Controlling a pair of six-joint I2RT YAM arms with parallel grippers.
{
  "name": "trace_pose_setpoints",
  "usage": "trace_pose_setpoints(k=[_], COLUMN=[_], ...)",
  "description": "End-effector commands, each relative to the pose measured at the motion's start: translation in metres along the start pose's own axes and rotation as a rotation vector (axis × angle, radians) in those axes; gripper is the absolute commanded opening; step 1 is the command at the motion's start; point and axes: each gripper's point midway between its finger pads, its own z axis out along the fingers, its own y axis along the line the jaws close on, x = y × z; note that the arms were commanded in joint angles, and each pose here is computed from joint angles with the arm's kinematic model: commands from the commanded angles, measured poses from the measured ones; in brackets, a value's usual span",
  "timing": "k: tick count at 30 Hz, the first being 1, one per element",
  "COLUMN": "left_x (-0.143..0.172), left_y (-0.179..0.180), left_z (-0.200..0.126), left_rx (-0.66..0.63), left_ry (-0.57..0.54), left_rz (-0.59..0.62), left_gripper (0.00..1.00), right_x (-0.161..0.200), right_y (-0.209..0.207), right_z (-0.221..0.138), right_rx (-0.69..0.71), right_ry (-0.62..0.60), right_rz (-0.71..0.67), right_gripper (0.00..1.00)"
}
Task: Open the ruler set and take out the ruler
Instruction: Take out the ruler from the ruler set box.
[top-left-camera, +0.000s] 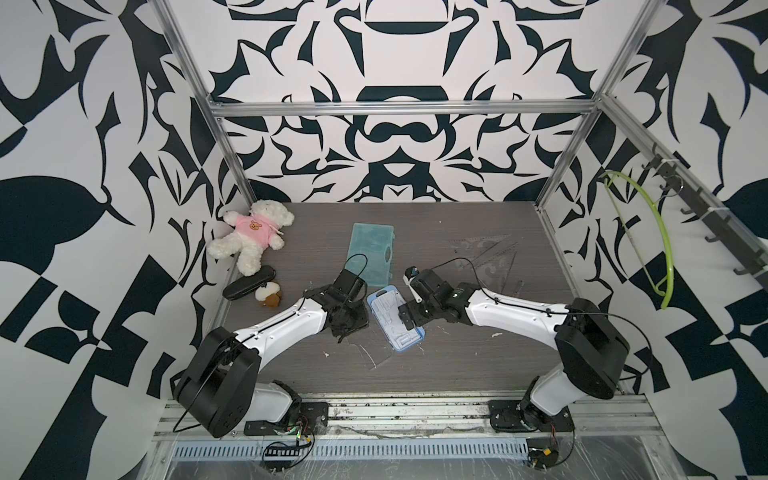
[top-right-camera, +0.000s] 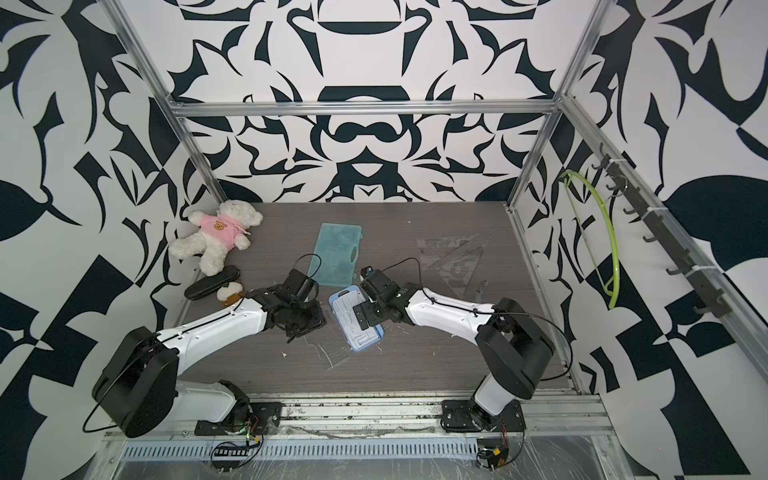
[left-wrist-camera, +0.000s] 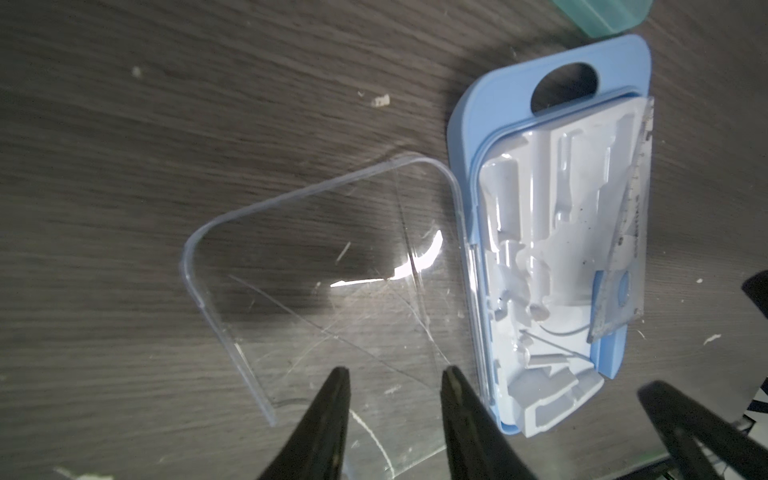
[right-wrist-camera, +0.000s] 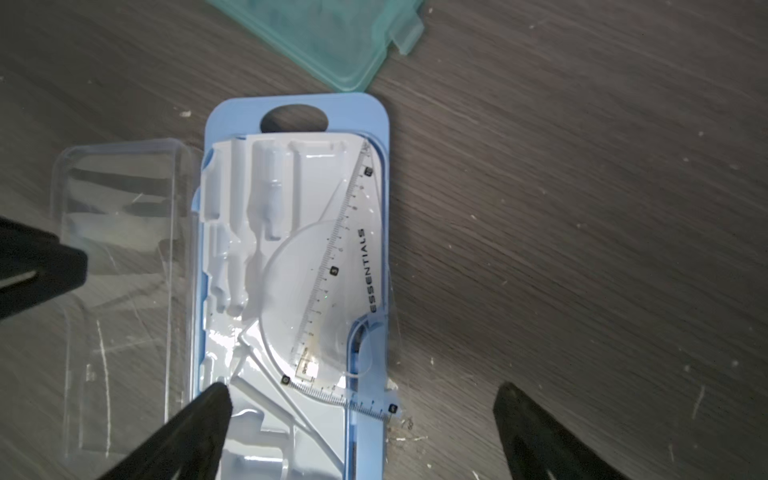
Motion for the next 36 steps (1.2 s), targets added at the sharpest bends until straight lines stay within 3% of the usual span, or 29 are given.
trace_pose_setpoints(k=[1,15,36], left_x=[-0.005,-0.004,-0.005], left_y=[-0.005,-0.005,-0.005], left_z=[-0.002,-0.001,0.001], left_rx=[0.002,-0.003,-0.011], left_ry=[-0.002,0.006,0.008], left_rz=[0.01,0.011,0.012], left_gripper=[0.41,0.41,0.42], right_x=[-0.016,-0.014,-0.014], right_y=[0.01,-0.008,-0.003], right_z=[-0.002,0.038,0.047], right_rx=[-0.039,-0.007,-0.045], right_ry=[-0.026,0.081,0.103], right_rz=[-0.078,-0.067,-0.048], right_gripper=[1.0,0.99,0.65])
